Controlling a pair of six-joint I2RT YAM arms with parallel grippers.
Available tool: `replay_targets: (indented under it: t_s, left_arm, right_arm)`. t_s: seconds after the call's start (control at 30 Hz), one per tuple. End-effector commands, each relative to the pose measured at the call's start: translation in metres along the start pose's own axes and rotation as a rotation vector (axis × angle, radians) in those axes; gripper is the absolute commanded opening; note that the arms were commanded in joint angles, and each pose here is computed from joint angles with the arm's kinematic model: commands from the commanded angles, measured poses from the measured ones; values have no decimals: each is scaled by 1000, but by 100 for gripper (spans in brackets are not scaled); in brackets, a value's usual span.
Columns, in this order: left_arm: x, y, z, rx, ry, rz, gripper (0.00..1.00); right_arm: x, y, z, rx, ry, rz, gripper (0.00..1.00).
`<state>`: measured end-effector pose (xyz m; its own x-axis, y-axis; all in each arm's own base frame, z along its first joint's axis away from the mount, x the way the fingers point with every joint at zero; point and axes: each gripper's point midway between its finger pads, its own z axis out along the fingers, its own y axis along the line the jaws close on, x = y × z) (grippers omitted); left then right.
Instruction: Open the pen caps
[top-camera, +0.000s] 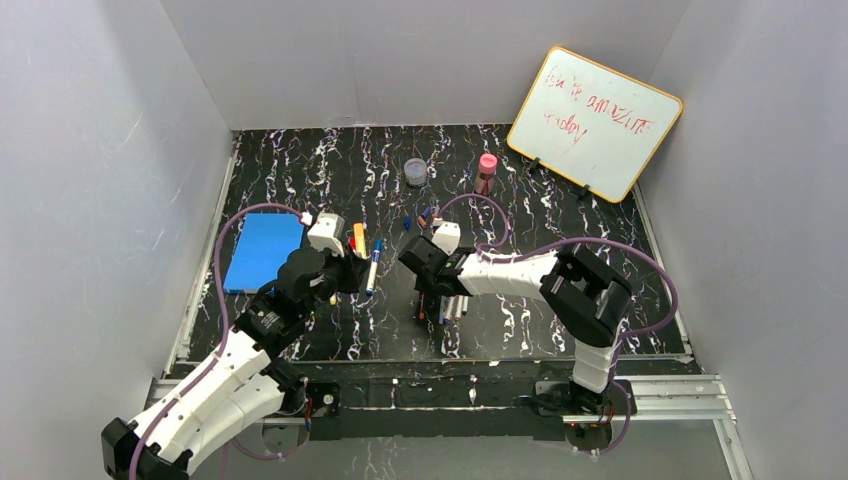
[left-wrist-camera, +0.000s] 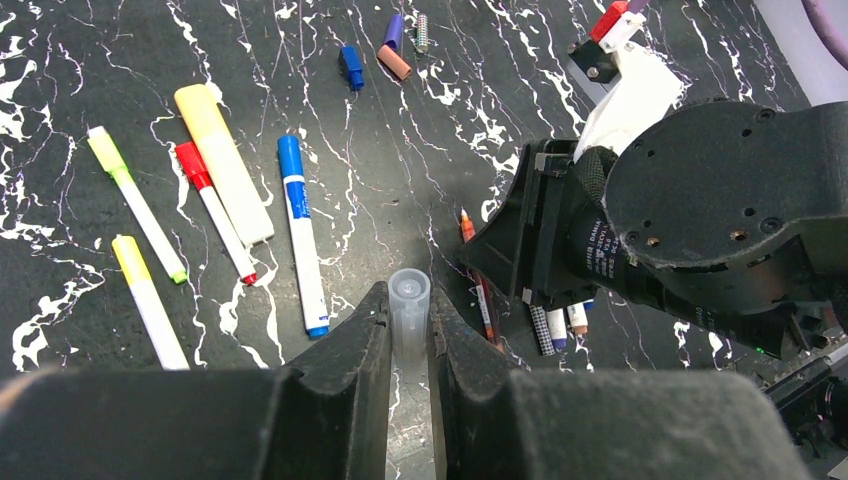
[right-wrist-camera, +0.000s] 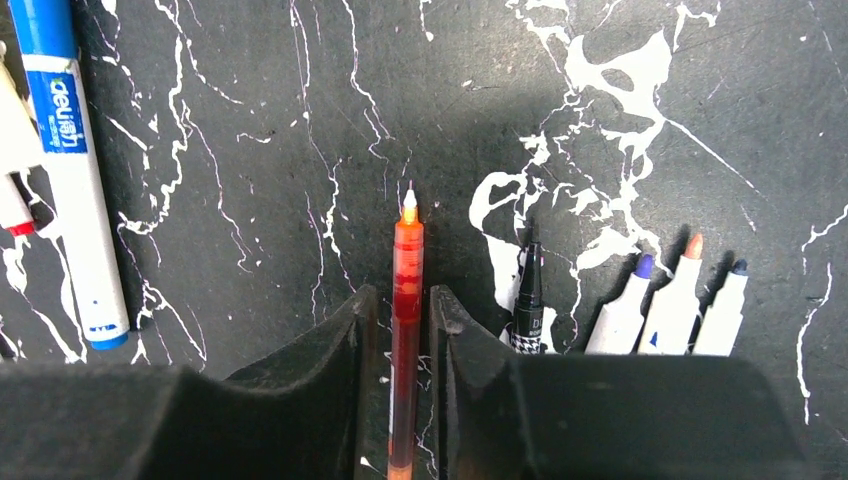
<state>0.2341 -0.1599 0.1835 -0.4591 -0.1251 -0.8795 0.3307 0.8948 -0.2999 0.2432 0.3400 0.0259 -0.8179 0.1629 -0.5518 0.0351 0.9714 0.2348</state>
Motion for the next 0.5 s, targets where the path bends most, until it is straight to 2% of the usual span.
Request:
replay_targets:
  t_s: [0.0, 0.1, 0.23, 0.33, 0.47]
  left_arm:
    - [-4, 0, 0, -2, -11, 8, 0]
    - [-3, 0, 1, -4, -5, 8, 0]
    - [-1, 2, 3, -15, 2, 6, 0]
    - [0, 5, 8, -39, 3, -16, 0]
    - [-10, 7, 28, -103, 2, -61, 0]
  right_arm:
    - [1, -1, -15, 14, 35, -48, 38]
    - [-16, 11, -28, -19, 6, -48, 46]
    - [-44, 28, -54, -71, -52, -42, 52]
    - [-66, 36, -79, -127, -107, -58, 54]
    - [-90, 35, -119, -247, -209, -157, 55]
